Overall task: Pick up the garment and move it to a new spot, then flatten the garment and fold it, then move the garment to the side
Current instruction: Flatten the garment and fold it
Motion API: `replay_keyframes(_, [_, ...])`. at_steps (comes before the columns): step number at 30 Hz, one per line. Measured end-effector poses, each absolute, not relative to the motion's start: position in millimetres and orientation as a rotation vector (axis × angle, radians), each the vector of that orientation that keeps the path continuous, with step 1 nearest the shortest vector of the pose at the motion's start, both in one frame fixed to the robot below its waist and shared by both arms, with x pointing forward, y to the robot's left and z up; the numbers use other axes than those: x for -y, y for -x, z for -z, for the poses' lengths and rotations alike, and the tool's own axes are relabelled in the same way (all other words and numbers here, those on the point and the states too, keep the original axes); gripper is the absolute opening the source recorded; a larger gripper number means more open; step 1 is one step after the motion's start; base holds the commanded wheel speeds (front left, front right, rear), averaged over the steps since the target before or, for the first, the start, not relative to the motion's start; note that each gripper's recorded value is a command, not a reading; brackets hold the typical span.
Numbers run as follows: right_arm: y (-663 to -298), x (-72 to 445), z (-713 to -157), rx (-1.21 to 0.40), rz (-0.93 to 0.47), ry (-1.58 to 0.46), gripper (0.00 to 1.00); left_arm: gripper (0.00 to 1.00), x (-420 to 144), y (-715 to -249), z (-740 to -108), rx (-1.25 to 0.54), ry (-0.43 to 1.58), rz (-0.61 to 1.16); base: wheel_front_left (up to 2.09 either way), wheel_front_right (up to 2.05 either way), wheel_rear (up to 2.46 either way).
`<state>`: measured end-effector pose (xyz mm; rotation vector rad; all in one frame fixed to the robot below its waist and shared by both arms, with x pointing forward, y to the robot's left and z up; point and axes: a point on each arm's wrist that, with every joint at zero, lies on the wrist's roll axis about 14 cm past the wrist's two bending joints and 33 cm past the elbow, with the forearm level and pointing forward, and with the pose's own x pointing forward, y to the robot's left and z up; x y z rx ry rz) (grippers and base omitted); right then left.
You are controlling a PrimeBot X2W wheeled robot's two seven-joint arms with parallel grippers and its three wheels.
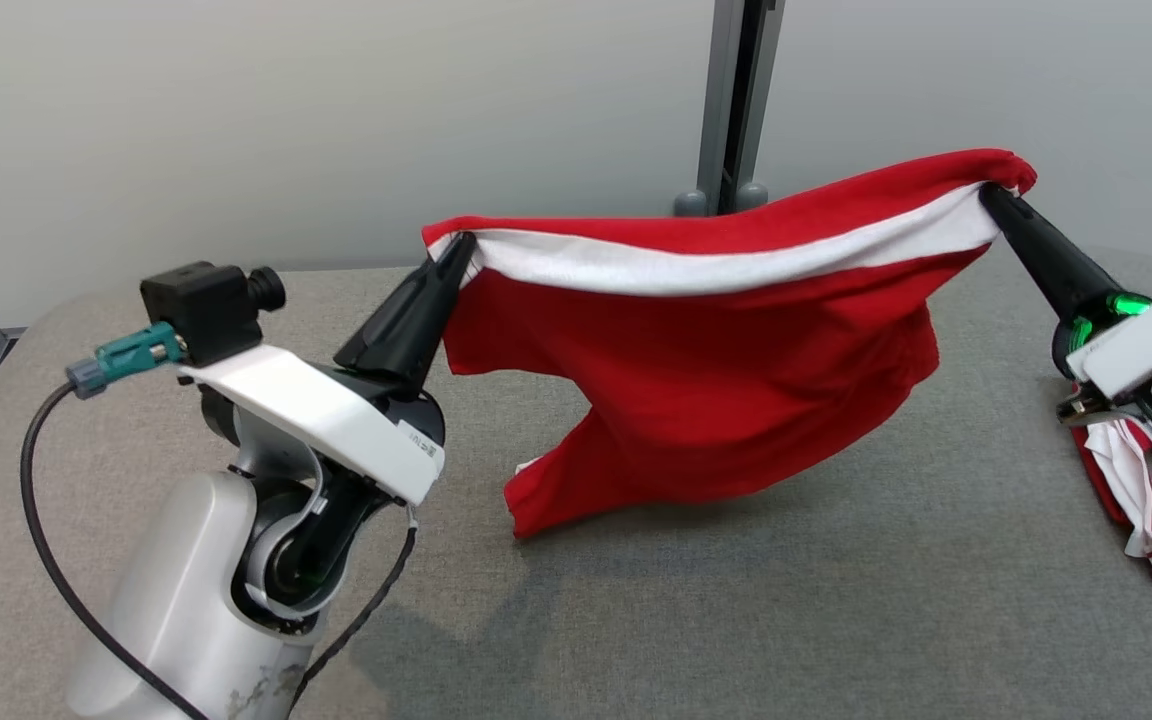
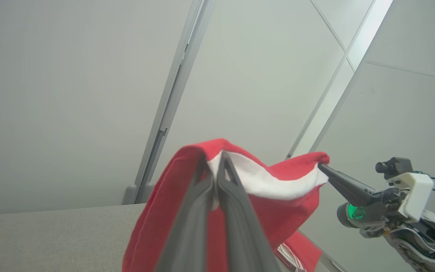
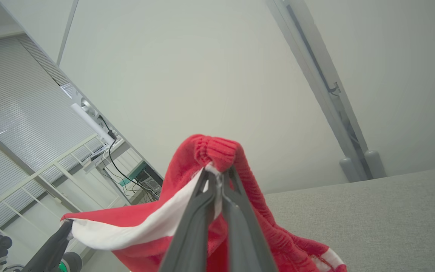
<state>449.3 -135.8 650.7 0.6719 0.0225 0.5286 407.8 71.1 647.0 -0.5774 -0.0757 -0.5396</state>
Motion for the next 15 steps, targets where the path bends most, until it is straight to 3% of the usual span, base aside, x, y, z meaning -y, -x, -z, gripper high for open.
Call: replay_keyframes(15, [-486,131,-672,-0.039,-0.455,-1.212,0.0,0.0,-81,-430,-673,0.11,0.703,0.445,0.0,0.0,0.0])
